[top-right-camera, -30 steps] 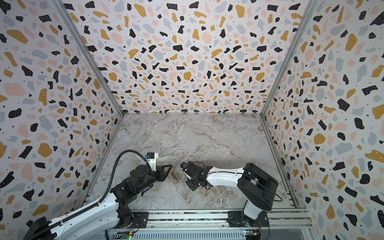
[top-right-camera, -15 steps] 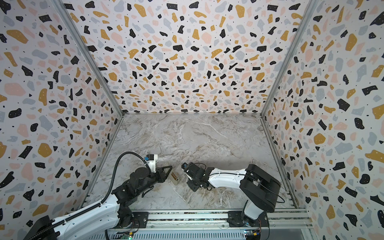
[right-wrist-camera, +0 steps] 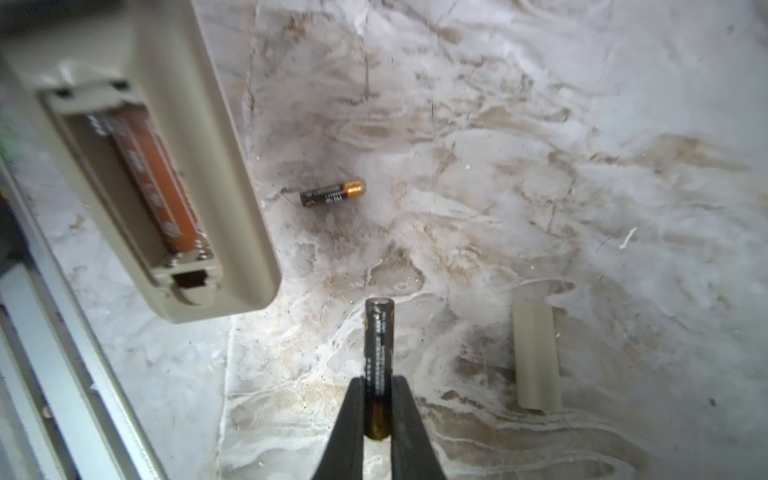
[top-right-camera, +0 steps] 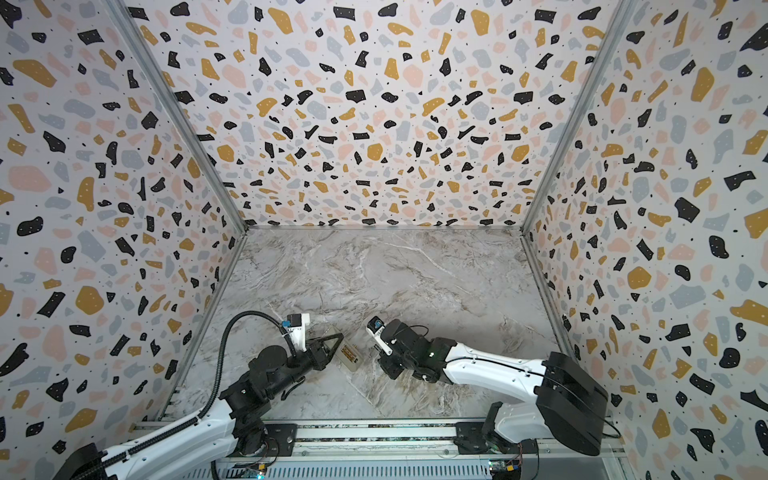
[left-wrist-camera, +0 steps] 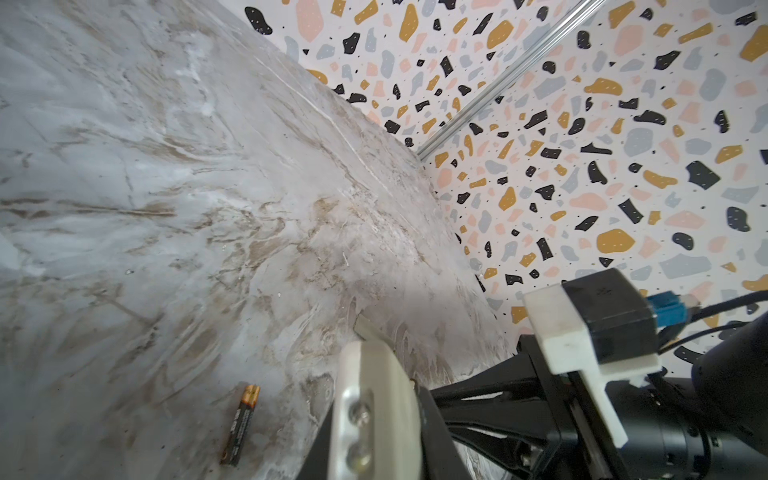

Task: Load the batteries into the remote control
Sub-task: 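Carry the battery with the right gripper to the remote's battery slot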

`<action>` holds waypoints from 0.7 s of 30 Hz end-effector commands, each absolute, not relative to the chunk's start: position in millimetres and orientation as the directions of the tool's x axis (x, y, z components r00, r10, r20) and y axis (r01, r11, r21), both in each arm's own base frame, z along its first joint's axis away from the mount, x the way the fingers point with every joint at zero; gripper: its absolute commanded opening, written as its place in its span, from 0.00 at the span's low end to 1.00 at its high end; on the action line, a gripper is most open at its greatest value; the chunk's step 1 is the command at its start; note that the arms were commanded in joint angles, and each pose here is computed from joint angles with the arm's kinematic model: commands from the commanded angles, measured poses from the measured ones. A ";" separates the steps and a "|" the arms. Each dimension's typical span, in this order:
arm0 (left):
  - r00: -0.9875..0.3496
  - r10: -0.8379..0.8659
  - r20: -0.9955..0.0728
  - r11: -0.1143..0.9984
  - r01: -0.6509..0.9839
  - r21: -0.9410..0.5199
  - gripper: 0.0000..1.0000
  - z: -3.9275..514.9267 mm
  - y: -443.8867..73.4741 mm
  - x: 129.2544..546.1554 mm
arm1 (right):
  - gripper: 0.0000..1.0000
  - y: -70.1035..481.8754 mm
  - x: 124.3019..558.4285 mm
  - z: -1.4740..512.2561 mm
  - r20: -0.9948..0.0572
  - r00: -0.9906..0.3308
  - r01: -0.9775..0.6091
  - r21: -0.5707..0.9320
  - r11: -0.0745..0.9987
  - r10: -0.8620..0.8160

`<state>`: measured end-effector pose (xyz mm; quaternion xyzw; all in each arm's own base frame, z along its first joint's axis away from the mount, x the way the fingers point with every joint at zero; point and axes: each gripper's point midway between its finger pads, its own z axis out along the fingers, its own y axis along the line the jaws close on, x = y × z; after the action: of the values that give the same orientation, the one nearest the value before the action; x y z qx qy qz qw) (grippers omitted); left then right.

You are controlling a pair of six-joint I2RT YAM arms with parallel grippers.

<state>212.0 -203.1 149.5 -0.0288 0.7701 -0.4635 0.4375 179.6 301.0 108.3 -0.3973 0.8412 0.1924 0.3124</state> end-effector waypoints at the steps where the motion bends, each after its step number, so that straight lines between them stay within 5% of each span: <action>1: -0.559 -0.502 -0.660 0.482 0.453 -0.750 0.00 183.5 -206.6 210.2 | 0.00 302.7 177.5 138.5 -0.726 -0.445 -0.806 0.068 0.589 -0.525; 21: -0.562 -0.532 -0.633 0.424 0.470 -0.774 0.00 187.5 -206.2 204.8 | 0.00 334.4 153.5 173.0 -0.742 -0.332 -0.878 0.017 0.479 -0.583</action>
<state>206.1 -207.1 171.1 -0.0251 0.7300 -0.5137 0.4501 152.7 330.0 161.7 -0.4578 0.7925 0.2186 0.3384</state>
